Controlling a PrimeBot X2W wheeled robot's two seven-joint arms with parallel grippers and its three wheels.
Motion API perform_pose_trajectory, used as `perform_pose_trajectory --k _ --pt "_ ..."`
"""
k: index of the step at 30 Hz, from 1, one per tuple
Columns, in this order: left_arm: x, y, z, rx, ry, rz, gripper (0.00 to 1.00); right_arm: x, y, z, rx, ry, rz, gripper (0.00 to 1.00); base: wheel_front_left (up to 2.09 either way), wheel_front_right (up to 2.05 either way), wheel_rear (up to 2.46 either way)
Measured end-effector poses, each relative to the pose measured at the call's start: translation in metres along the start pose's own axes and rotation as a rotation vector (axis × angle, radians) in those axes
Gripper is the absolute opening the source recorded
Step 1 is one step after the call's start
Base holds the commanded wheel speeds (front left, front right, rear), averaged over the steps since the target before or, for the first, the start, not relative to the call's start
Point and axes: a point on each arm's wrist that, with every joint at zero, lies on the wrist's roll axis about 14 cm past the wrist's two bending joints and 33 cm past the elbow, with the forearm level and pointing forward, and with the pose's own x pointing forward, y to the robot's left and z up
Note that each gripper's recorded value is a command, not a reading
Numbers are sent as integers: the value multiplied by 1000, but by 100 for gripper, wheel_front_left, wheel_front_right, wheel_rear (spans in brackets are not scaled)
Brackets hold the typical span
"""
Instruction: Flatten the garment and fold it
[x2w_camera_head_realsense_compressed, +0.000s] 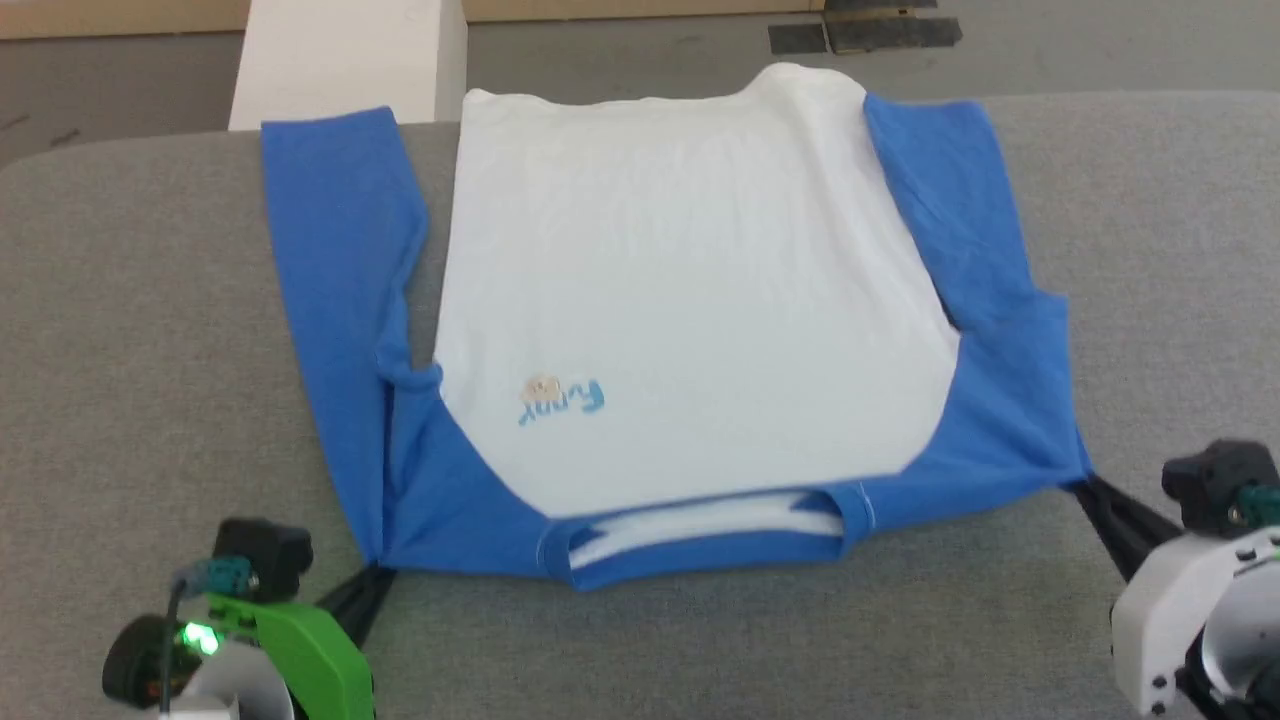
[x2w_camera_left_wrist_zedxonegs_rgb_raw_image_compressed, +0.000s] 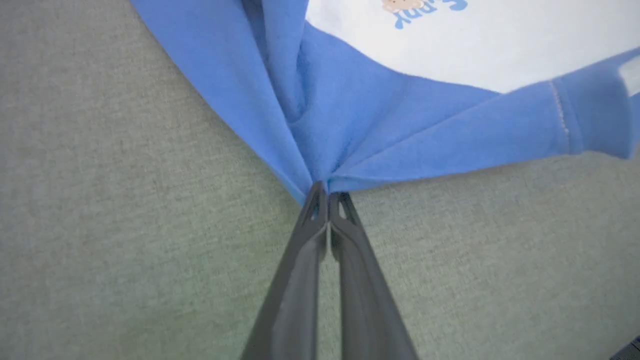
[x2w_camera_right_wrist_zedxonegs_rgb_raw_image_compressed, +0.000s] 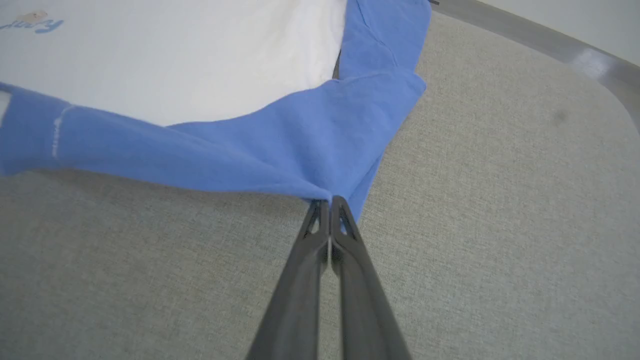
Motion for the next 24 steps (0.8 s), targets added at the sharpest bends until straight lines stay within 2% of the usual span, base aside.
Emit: perform_pose_trajectory --k 8,13,14,15,16,17,18,24 --pt "-34 -22 -59 -77 146 8 0 -19 20 -56 49 178 20 0 0 0 0" --pt "-35 -28 -72 -103 165 11 0 -19 34 -76 45 237 55 0 0 0 0" --pt "-34 -28 -73 -102 164 14 6 -19 37 -79 43 246 63 0 0 0 0" --pt "-33 -29 -73 -99 160 15 66 -19 40 -82 45 252 68 0 0 0 0" --pt "-32 -30 -73 -100 156 15 100 -19 42 -84 49 256 72 33 0 0 0" --pt "-31 -32 -74 -102 153 12 100 -19 43 -86 50 256 73 89 0 0 0" --pt "-31 -33 -74 -105 150 10 100 -19 43 -87 54 257 72 100 0 0 0" --pt "-37 -39 -68 -146 83 22 100 -29 27 -92 107 226 7 100 0 0 0"
